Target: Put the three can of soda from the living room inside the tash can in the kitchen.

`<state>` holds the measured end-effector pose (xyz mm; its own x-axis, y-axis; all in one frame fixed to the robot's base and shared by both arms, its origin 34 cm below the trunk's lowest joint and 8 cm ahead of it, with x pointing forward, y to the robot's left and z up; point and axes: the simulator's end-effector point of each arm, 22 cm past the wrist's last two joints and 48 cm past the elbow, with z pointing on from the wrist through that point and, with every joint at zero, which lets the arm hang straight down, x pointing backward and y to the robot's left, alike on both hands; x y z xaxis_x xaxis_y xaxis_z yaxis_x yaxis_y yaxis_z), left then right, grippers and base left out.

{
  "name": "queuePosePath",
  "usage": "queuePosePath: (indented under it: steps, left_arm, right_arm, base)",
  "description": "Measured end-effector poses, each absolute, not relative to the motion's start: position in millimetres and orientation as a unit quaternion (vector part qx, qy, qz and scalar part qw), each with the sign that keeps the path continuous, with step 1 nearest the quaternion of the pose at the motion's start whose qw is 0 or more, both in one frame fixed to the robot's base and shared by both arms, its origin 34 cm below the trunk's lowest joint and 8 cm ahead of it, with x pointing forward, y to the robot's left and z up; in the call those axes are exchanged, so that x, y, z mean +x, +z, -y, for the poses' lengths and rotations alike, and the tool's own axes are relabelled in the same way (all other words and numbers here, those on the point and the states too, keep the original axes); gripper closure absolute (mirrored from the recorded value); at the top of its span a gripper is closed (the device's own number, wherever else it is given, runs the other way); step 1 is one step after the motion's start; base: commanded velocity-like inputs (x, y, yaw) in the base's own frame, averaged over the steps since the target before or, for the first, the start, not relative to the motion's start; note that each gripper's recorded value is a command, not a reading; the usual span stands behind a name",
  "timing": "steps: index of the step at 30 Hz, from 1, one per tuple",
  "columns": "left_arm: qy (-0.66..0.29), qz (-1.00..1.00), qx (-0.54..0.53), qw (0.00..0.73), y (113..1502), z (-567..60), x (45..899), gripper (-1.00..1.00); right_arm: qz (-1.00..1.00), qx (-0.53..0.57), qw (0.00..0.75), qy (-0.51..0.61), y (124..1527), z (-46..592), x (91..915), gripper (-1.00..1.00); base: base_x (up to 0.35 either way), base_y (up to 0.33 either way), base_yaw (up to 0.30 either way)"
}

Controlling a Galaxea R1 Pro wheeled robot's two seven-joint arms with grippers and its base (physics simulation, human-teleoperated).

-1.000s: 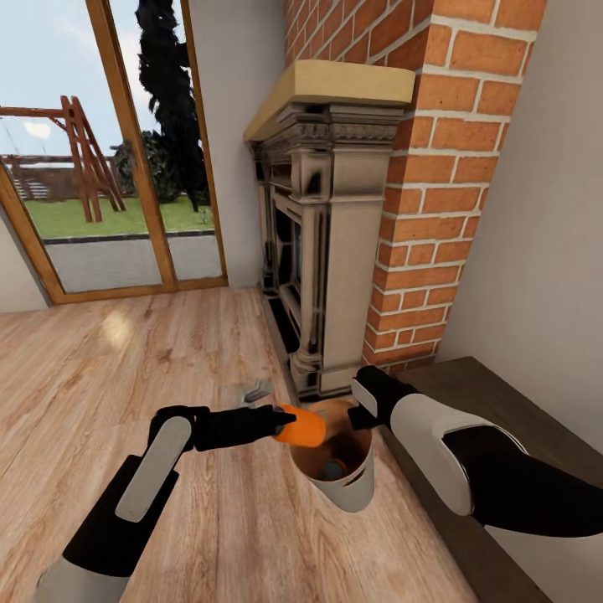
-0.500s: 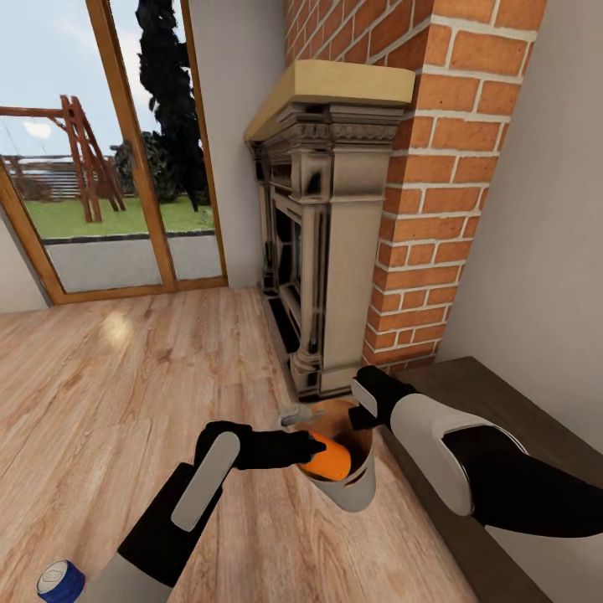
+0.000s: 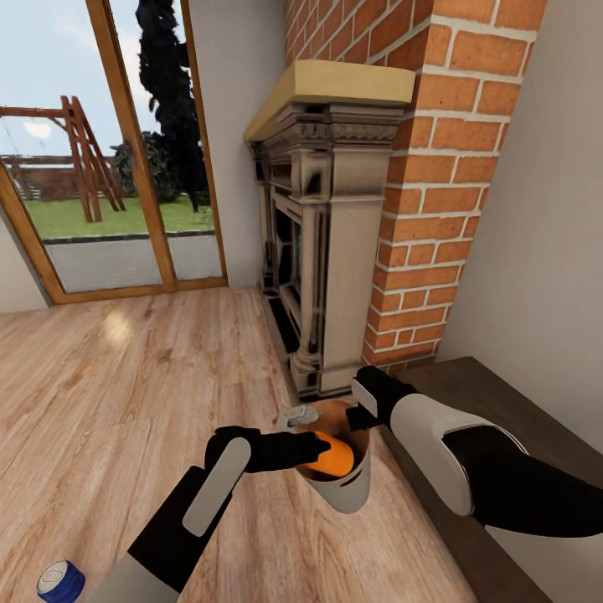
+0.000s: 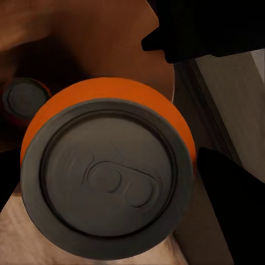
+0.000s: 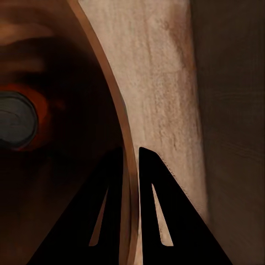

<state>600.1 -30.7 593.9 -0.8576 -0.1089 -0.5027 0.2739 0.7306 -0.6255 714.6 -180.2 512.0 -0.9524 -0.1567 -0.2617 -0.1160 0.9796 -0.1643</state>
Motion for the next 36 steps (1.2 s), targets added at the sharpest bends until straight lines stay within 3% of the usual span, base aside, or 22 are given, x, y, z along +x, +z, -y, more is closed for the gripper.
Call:
queuePosePath:
  steps: [21, 36]
  left_arm:
    - [-0.360, -0.888, 0.024, 0.284, 591, 26, 612, 1.00]
    - [-0.291, -0.910, -0.009, 0.296, 526, 16, 624, 1.00]
  right_arm:
    - [-0.986, -0.072, 0.133, -0.076, 508, 181, 711, 1.00]
    - [-0.986, -0.073, 0.133, -0.075, 508, 181, 711, 1.00]
  base:
    - [0.000, 0.000, 0.000]
    - [0.000, 0.000, 0.000]
